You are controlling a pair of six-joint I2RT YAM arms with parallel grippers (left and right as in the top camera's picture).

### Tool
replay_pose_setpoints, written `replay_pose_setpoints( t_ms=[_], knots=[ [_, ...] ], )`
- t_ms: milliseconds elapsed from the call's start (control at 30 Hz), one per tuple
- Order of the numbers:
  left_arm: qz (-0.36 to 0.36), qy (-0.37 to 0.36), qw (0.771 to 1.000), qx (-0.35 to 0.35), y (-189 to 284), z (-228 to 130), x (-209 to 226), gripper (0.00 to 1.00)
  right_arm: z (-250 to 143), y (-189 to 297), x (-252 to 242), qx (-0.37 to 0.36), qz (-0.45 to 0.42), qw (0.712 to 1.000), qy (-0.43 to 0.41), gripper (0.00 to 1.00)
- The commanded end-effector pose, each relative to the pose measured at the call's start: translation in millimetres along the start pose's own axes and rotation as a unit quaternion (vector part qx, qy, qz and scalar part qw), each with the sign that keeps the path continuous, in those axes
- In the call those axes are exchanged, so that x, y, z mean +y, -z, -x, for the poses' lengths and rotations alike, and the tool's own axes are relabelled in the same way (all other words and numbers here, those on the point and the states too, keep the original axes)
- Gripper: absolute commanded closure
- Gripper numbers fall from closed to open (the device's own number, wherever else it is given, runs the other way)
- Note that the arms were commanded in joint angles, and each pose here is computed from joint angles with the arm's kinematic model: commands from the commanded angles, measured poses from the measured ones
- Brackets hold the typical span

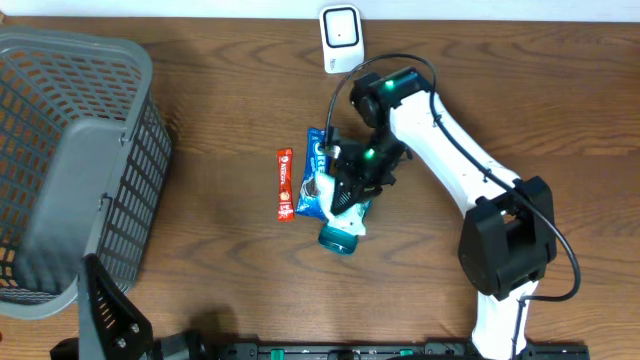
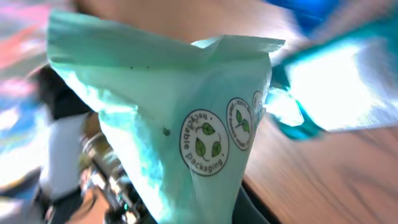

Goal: Scan the item barcode
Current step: 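Lift the wipes pack with the right gripper and carry it toward the scanner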

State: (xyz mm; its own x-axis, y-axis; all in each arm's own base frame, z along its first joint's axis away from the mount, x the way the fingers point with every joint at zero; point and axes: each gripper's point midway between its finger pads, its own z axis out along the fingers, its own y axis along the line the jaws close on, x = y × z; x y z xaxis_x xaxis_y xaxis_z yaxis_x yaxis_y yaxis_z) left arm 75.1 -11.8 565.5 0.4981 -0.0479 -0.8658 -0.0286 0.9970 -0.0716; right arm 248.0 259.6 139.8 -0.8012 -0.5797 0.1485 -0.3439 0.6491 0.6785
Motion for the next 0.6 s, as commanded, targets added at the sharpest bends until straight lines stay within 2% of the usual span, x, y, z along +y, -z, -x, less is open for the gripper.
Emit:
replay_pose_setpoints(
  t_ms=[0, 167, 333, 467, 567],
  knots=[
    [0.000, 0.000, 1.000, -0.007, 3, 4, -1, 0.02, 7, 22, 52, -0.070, 0.138, 0.969, 0.192, 0.99],
    [0.000, 0.000, 1.000, -0.007, 3, 4, -1, 0.02, 12, 32, 71, -0.102, 0.195, 0.953, 0.209, 0.99],
    [0.000, 0.000, 1.000, -0.007, 3, 4, -1, 0.02, 12, 43, 89, -0.116, 0.254, 0.943, 0.179, 0.99],
    [0.000, 0.000, 1.000, -0.007, 3, 4, -1, 0.02, 12, 43, 90, -0.118, 0.256, 0.941, 0.185, 0.99],
    [0.000, 0.000, 1.000, -0.007, 3, 4, -1, 0.02, 10, 39, 84, -0.124, 0.229, 0.933, 0.249, 0.99]
  ],
)
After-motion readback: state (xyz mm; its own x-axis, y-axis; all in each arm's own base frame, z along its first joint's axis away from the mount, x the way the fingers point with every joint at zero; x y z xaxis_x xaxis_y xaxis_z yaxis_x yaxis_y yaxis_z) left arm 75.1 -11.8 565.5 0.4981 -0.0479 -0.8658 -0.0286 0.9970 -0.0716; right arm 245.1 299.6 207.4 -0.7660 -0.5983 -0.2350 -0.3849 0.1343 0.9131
